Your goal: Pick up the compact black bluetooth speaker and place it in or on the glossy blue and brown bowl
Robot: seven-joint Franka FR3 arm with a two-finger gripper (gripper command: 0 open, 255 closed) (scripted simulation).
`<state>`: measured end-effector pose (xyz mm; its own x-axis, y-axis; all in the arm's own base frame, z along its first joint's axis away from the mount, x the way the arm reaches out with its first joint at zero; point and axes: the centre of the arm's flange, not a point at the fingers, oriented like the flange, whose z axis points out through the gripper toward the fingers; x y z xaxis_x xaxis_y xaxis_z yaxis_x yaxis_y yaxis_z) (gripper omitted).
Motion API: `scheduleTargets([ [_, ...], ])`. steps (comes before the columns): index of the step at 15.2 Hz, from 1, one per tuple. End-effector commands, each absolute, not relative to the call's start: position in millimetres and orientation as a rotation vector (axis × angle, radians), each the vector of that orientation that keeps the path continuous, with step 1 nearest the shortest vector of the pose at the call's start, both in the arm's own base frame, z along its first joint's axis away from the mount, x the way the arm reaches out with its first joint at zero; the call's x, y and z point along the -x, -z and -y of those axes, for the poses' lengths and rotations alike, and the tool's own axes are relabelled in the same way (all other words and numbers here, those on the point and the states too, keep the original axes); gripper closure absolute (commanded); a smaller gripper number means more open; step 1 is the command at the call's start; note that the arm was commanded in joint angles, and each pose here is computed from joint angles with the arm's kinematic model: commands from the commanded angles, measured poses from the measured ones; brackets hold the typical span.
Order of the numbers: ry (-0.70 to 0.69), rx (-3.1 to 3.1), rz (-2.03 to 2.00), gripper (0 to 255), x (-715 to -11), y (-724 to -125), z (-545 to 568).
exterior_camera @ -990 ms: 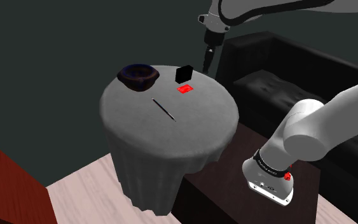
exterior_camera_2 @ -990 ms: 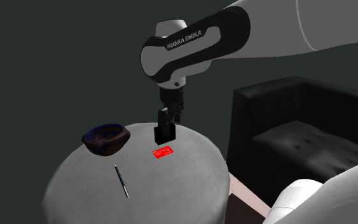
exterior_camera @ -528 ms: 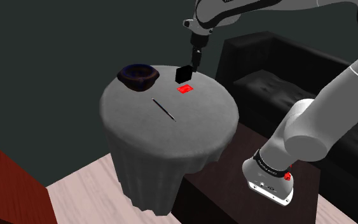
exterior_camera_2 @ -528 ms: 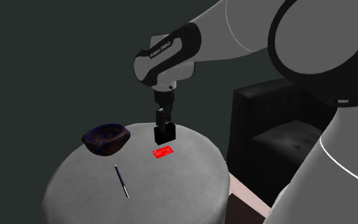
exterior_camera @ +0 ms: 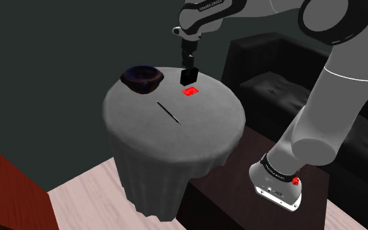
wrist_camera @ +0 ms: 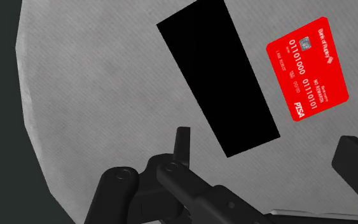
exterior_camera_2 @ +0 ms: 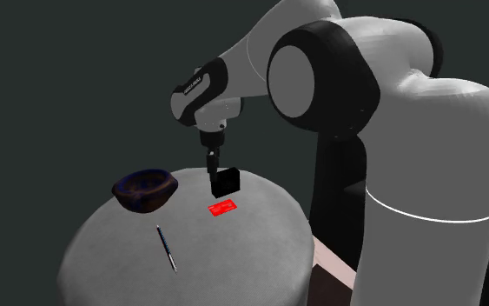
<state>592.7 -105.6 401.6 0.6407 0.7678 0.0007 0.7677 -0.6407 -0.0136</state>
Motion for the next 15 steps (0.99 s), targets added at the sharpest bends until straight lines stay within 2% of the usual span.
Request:
scheduleTargets([
  [1, -0.009, 2.818, 1.356, 0, -601.7, -393.4, 105.7],
  [7, -0.009, 2.818, 1.356, 0, -601.4, -358.7, 105.3],
  [15, -0.009, 2.818, 1.356, 0, -601.4, -358.7, 105.3],
])
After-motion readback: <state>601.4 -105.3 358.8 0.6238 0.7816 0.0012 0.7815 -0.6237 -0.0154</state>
